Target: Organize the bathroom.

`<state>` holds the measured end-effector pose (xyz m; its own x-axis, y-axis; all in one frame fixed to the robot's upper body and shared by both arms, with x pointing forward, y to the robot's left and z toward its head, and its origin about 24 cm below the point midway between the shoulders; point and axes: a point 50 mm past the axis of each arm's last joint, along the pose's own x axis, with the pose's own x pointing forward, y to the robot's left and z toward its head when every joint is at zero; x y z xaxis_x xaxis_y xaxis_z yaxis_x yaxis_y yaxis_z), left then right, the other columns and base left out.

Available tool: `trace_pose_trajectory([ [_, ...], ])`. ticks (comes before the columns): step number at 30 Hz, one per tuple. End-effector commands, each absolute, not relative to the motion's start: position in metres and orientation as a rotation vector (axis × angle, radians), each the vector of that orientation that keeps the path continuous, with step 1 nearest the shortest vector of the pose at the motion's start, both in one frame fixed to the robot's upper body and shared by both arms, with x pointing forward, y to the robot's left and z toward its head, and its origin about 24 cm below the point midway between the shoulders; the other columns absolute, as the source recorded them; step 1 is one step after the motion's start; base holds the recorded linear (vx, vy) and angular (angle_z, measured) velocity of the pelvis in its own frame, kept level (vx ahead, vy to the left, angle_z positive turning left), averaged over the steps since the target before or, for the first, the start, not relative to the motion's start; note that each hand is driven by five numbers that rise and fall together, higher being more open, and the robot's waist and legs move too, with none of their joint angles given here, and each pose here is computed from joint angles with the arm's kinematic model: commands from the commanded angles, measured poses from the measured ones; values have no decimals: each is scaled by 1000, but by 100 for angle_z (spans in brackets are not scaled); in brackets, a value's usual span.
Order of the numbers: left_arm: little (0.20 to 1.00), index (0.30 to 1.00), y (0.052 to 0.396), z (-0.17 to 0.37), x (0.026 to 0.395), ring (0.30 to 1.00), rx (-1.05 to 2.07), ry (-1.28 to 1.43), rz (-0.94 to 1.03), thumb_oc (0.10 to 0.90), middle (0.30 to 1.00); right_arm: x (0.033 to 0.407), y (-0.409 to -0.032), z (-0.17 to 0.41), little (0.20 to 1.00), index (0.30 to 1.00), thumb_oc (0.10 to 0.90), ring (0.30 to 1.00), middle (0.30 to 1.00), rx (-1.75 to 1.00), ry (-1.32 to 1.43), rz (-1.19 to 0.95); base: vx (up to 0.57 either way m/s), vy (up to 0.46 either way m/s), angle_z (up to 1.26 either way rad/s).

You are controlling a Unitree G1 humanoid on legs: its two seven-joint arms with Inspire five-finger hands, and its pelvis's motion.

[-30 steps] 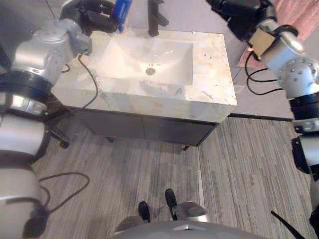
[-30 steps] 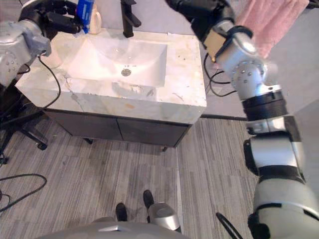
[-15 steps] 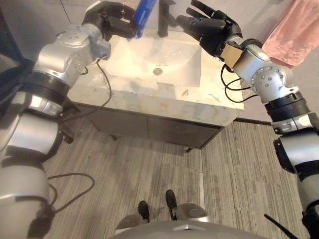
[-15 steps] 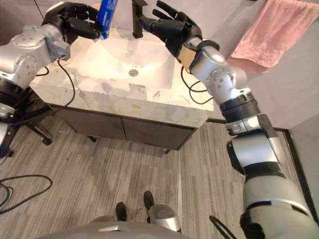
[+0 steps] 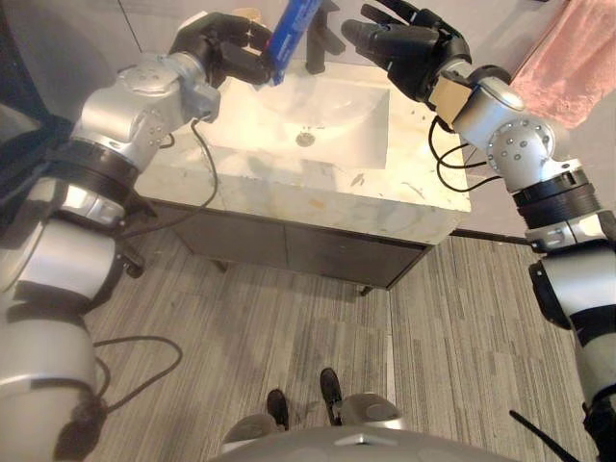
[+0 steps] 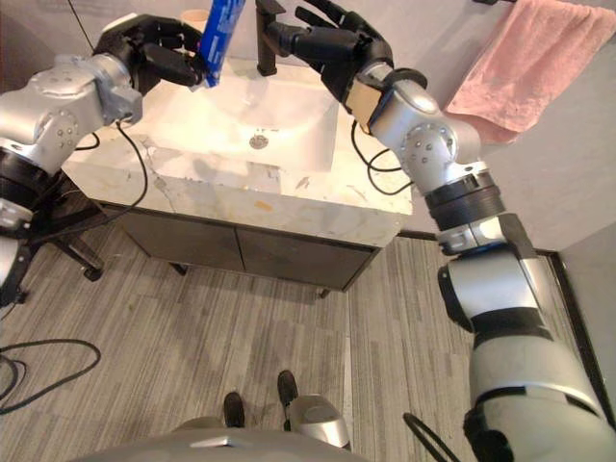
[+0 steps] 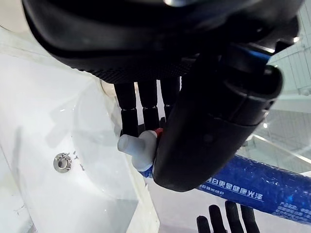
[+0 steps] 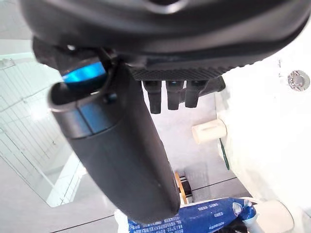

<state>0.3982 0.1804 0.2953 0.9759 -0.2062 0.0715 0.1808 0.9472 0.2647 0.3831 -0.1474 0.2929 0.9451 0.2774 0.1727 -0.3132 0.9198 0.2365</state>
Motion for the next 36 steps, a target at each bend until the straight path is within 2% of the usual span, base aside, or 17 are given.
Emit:
trace_pose_trajectory([
  [1,300,300,168,345,396,300,203,-268,-211,400,300,379,-139,341,900,900,800,900,900,341,-350,351,0,0,0],
  [12,300,300,161,337,398,300,211,-231,-230,400,300,379,-126,340,900,900,800,900,900,368,-351,385,0,0,0],
  [32,300,300,160,315,404,300,253,-109,-263,400,300,380,-125,345,900,900,800,900,900,354,-379,377,0,0,0],
  [33,300,300,160,315,404,300,256,-107,-262,400,300,381,-125,345,787,787,725,787,787,353,-380,379,0,0,0],
  [34,300,300,160,314,404,300,254,-103,-262,400,300,381,-124,344,587,587,591,587,587,354,-380,379,0,0,0],
  [35,300,300,160,314,404,300,253,-101,-264,400,300,381,-124,344,564,564,576,564,564,356,-379,381,0,0,0],
  [36,300,300,160,313,404,300,253,-97,-267,400,300,381,-125,343,476,476,518,476,476,357,-378,382,0,0,0],
])
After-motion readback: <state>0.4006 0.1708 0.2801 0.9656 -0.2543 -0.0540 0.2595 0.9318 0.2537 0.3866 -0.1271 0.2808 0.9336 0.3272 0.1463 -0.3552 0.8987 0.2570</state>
